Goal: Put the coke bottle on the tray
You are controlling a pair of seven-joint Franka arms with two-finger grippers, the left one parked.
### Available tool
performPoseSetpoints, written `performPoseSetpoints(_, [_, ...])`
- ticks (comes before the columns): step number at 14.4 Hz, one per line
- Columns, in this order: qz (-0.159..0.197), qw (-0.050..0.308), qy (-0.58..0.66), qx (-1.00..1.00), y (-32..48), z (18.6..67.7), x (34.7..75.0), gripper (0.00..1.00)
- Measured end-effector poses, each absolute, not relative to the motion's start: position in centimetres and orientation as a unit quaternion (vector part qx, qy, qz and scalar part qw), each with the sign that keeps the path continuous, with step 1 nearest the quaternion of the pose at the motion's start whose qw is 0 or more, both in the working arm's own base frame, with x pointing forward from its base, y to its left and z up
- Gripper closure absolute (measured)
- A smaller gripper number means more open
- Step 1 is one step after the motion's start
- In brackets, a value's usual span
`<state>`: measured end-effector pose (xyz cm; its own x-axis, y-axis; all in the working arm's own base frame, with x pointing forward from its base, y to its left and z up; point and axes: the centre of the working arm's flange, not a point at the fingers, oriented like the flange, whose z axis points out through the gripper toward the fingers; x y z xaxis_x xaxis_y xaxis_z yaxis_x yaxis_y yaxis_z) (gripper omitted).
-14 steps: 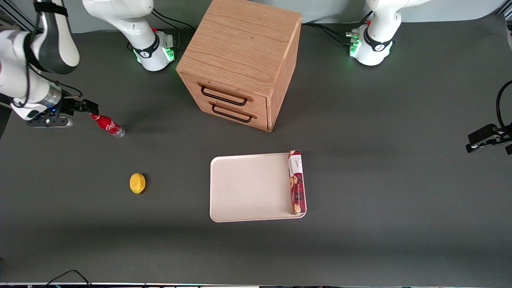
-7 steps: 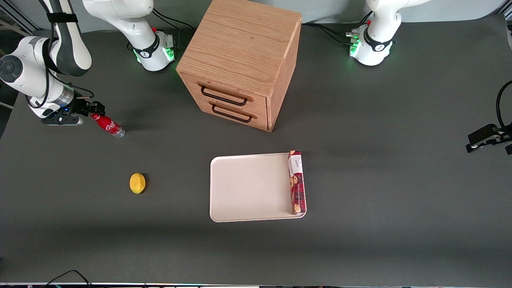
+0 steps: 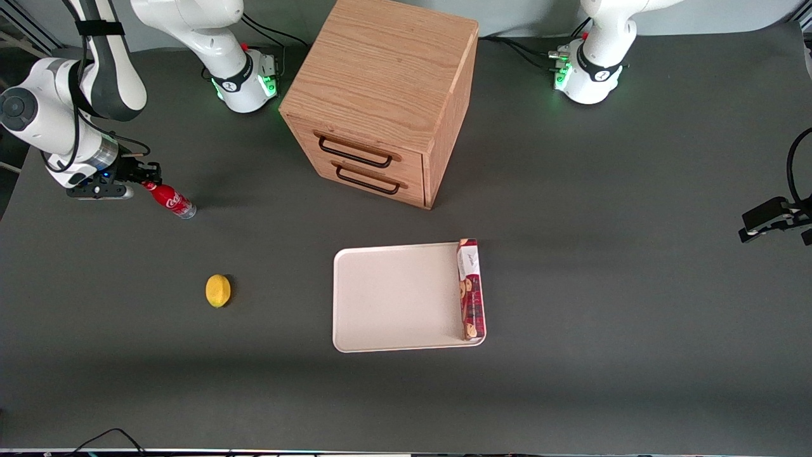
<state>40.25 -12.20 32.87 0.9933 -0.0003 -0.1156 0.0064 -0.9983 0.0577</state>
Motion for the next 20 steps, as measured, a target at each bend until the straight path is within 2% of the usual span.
performPoseSetpoints(3, [-0.064, 0.038, 0.01, 0.997, -11.8, 36.4, 42.2, 0.68])
performPoseSetpoints(6, [-0.066, 0.053, 0.025, 0.996, -9.8, 45.5, 45.8, 0.68])
performPoseSetpoints(9, [-0.064, 0.007, 0.039, 0.997, -4.8, 55.5, 48.9, 0.68])
performPoseSetpoints(12, [-0.065, 0.0, 0.055, 0.996, 2.2, 61.0, 53.9, 0.68])
performPoseSetpoints(15, [-0.077, -0.012, 0.013, 0.997, 12.7, 59.3, 59.8, 0.68])
performPoseSetpoints(18, [-0.086, -0.046, -0.058, 0.993, 22.4, 53.9, 63.7, 0.68])
performPoseSetpoints(20, [-0.085, -0.056, -0.093, 0.99, 25.9, 49.4, 65.6, 0.68])
